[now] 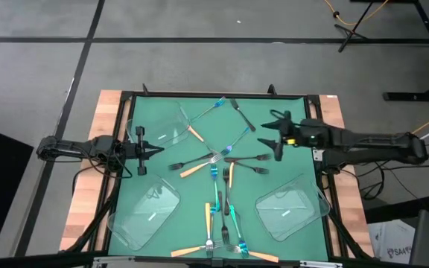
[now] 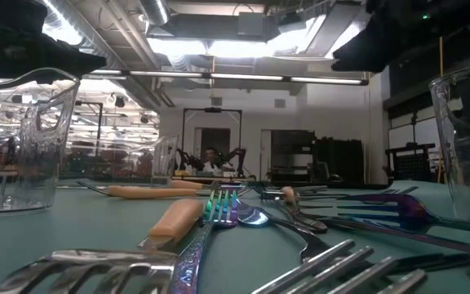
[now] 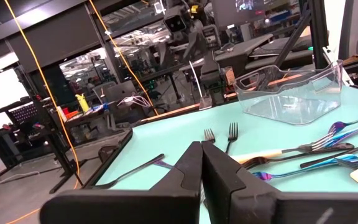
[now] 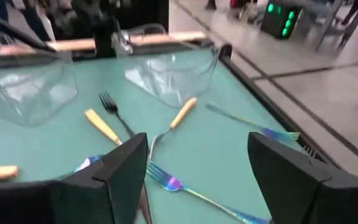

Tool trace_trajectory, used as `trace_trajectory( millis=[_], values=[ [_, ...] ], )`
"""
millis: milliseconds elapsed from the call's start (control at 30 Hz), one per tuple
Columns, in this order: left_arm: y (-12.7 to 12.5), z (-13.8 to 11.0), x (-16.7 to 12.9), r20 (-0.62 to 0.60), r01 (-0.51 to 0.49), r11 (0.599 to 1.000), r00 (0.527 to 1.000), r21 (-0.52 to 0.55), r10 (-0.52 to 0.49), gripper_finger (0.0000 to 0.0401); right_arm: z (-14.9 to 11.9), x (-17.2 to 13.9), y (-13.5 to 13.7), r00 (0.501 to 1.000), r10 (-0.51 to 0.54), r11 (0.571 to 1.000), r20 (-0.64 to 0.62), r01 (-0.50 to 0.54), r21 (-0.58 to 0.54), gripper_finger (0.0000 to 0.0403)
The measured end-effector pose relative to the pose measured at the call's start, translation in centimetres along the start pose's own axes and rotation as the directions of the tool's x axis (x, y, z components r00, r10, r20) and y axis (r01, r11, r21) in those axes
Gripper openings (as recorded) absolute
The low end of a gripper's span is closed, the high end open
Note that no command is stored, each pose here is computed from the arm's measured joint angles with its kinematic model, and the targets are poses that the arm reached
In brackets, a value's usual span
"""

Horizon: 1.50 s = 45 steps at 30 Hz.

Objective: Sort silverware by color (type)
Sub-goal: Put the black fork into the bottom right transparent bin

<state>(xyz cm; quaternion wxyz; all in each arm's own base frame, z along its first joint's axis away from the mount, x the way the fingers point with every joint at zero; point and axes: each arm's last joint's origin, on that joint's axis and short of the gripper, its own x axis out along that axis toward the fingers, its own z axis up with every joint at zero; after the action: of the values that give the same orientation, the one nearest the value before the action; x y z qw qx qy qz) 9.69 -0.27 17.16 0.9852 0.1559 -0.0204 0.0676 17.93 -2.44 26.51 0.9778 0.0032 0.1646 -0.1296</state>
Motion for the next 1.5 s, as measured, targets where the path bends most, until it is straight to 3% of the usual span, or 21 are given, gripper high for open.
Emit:
trace_trajectory(
  millis=[300,700,1500],
  values=[
    [0.0,0.0,0.0,0.000,0.000,1.000,1.000,0.000,0.000,0.0000,-1.9,3.9,0.6,0.981,0.002,0.999,-0.195,-0.013,-0.053,0.0266],
    [0.0,0.0,0.0,0.000,0.000,1.000,1.000,0.000,0.000,0.0000,-5.4,7.6,1.2,0.916,0.020,0.996,-0.401,-0.052,-0.070,0.0266],
    [0.0,0.0,0.0,0.000,0.000,1.000,1.000,0.000,0.000,0.0000,-10.2,10.7,1.7,0.786,0.036,0.990,-0.617,-0.112,-0.085,0.0266]
  ],
)
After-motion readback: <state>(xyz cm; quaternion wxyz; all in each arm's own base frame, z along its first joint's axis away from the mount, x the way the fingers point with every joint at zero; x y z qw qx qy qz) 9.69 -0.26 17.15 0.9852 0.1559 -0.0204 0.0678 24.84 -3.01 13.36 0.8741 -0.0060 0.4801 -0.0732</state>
